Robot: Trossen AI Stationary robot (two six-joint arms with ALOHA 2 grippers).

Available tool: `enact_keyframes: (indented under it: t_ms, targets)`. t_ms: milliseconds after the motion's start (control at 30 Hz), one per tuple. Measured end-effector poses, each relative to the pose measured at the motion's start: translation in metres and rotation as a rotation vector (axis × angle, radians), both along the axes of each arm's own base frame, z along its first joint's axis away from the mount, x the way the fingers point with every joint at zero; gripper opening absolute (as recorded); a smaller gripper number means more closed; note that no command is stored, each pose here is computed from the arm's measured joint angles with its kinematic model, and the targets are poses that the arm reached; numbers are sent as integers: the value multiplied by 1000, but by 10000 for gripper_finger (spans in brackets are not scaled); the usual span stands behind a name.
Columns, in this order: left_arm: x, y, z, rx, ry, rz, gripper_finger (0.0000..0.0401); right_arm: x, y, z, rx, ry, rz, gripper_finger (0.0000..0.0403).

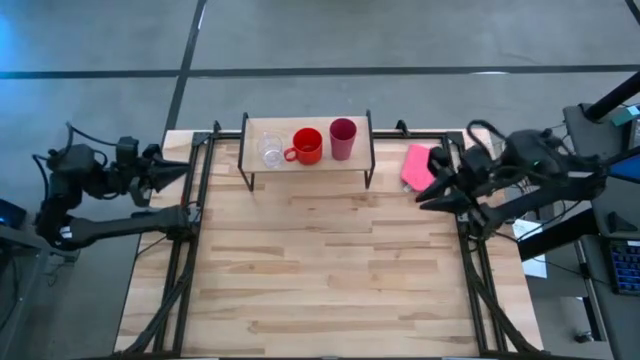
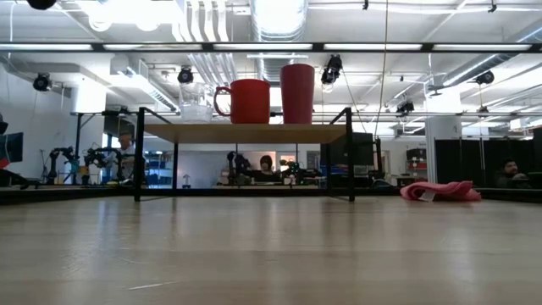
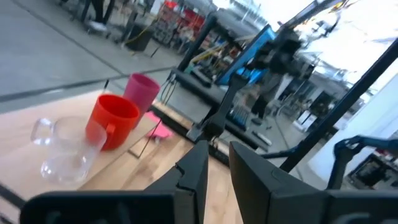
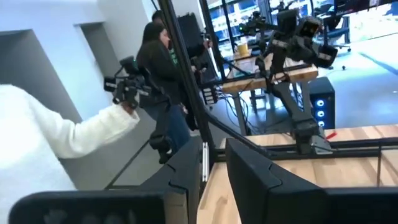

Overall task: Stack small to large cups/mugs on shelf
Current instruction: Return to home position

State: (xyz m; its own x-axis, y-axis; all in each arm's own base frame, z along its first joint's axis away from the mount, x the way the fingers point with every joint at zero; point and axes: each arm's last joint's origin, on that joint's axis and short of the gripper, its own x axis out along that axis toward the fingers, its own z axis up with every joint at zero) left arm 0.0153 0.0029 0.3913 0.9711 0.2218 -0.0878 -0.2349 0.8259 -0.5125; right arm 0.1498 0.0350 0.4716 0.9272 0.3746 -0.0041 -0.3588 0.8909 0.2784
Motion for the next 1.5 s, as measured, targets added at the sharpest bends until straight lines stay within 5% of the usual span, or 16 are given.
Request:
enact_keyframes:
  t_ms: [333,867,1500]
  targets:
    - [-10,-3,3,17,-66,0,52,-9,-6,-55,70,6,-111,77]
    - [-3,0,-2,15,-49,25,52,-70,-23,-118,144,-117,-259,79]
    - [7,3,-72,48,-200,48,52,-91,-27,-188,150,-254,-264,74]
